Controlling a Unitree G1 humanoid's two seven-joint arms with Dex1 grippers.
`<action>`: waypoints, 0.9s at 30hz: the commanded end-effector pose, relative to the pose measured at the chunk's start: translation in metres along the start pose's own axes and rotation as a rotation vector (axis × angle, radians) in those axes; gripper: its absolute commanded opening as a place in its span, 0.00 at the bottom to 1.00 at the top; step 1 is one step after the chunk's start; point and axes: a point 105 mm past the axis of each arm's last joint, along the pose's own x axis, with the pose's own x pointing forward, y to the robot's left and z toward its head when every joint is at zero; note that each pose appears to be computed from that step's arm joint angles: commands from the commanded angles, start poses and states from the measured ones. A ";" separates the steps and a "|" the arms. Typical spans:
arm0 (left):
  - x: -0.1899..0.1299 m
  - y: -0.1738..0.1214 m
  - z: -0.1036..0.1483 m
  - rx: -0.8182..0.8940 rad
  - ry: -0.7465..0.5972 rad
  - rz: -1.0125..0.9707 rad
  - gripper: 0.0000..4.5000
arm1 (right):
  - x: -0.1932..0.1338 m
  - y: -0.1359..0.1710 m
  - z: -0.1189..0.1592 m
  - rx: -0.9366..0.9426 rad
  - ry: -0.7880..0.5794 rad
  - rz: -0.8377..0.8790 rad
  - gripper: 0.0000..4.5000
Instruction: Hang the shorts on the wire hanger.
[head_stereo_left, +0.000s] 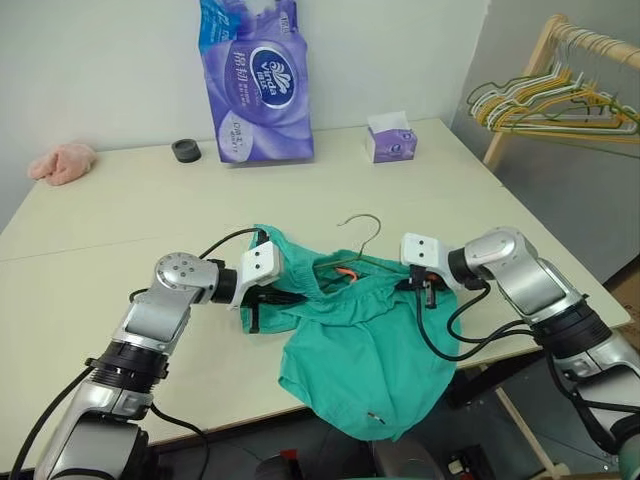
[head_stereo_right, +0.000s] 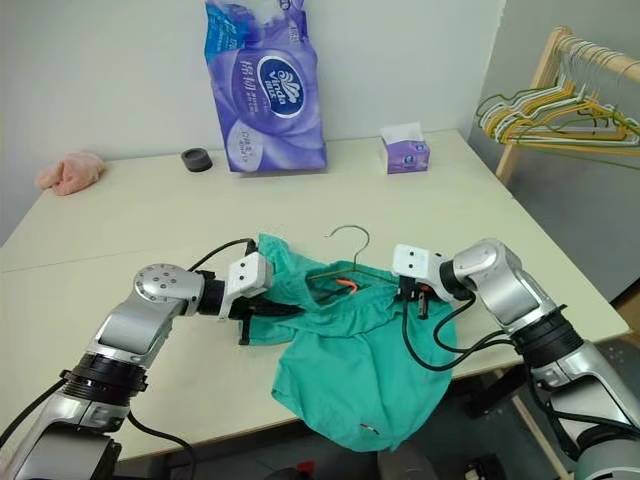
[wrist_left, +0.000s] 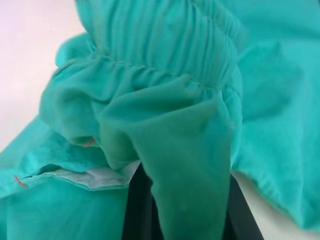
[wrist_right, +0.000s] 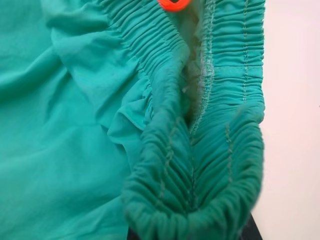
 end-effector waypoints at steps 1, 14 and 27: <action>-0.007 0.017 0.020 0.014 -0.093 0.082 0.18 | -0.007 -0.001 0.018 -0.044 -0.058 -0.017 0.00; -0.052 0.038 -0.009 -0.101 -0.013 0.144 0.85 | -0.022 -0.001 0.015 -0.041 -0.053 -0.043 0.00; -0.018 0.049 -0.020 -0.046 -0.015 0.217 0.65 | -0.023 0.008 0.016 -0.043 -0.054 -0.031 0.00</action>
